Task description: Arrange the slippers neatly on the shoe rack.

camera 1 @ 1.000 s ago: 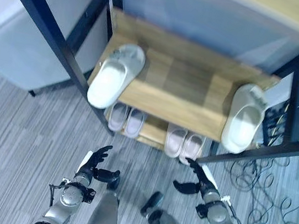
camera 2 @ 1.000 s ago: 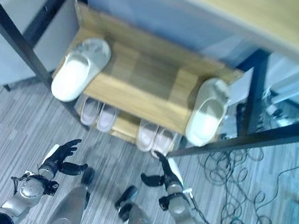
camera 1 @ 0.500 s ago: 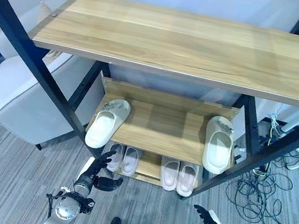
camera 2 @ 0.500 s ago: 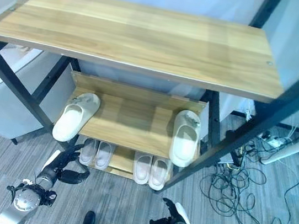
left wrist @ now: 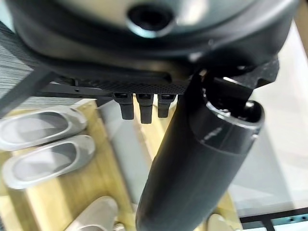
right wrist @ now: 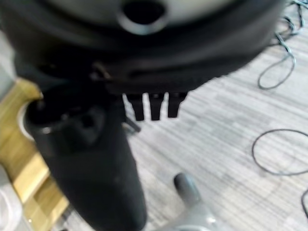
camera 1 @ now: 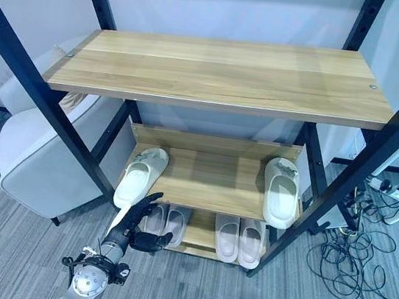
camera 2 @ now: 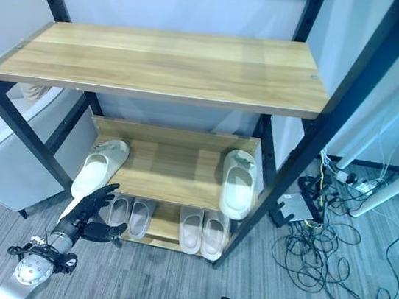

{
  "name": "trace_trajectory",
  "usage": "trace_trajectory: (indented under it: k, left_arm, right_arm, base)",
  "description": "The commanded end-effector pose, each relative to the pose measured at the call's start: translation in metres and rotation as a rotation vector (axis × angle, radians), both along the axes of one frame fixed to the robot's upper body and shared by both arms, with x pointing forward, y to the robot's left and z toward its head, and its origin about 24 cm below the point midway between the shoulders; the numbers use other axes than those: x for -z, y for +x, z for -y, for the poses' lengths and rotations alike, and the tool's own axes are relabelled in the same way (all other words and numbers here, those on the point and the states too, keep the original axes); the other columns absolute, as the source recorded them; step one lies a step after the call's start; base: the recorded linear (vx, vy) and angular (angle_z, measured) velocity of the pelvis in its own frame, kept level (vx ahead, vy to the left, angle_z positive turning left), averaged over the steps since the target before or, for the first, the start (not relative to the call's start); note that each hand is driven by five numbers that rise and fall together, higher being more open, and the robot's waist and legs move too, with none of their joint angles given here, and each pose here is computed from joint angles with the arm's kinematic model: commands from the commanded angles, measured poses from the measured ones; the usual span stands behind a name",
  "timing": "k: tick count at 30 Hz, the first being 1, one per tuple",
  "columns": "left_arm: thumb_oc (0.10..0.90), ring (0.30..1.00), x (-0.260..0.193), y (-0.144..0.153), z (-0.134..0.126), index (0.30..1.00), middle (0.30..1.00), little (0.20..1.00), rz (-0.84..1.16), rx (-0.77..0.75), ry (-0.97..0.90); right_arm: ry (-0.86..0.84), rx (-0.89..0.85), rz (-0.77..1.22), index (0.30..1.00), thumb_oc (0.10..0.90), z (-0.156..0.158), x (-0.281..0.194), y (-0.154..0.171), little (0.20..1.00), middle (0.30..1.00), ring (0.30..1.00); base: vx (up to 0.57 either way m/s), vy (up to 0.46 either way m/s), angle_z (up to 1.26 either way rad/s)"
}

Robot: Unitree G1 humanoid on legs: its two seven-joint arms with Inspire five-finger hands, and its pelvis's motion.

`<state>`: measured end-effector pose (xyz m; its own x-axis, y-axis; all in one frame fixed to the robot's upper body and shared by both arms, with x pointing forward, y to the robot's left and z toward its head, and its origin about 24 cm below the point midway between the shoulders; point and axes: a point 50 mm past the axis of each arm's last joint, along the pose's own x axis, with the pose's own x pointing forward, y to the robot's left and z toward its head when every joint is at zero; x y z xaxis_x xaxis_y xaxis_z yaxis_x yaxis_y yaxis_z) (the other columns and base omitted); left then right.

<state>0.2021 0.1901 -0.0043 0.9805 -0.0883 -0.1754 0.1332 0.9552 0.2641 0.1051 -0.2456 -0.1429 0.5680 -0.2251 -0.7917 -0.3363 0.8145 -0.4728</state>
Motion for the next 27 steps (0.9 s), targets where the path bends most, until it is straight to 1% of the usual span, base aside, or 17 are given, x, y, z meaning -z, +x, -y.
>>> trace_trajectory:
  k: [1, 7, 14, 19, 27]
  left_arm:
    - [0.800, 0.900, -0.067, 0.033, -0.004, 0.900, 0.900, 0.900, 0.374, -0.030, 0.007]
    - [0.800, 0.900, -0.093, 0.048, -0.009, 0.900, 0.900, 0.900, 0.518, -0.063, 0.171]
    - [0.800, 0.900, -0.111, 0.067, -0.018, 0.900, 0.900, 0.900, 0.595, -0.077, 0.357]
    - [0.800, 0.900, -0.117, 0.076, -0.030, 0.900, 0.900, 0.900, 0.608, -0.098, 0.486]
    - [0.800, 0.900, -0.136, 0.087, -0.057, 0.900, 0.900, 0.900, 0.639, -0.126, 0.787]
  right_arm:
    - [0.001, -0.022, 0.100, 0.900, 0.800, -0.003, -0.009, 0.027, 0.900, 0.900, 0.900]
    - [0.003, -0.051, 0.103, 0.900, 0.800, -0.006, -0.010, 0.030, 0.900, 0.900, 0.900]
    - [0.012, -0.081, 0.089, 0.900, 0.800, -0.009, -0.009, 0.028, 0.900, 0.900, 0.900]
    - [0.007, -0.085, 0.081, 0.900, 0.800, -0.007, -0.008, 0.027, 0.900, 0.900, 0.900]
    - [0.004, -0.098, 0.081, 0.900, 0.800, -0.004, -0.010, 0.028, 0.900, 0.900, 0.900]
  base:
    - [0.00, 0.000, 0.00]
    - [0.00, 0.000, 0.00]
    - [0.01, 0.002, 0.00]
    - [0.04, 0.008, -0.03]
    - [0.01, 0.007, -0.03]
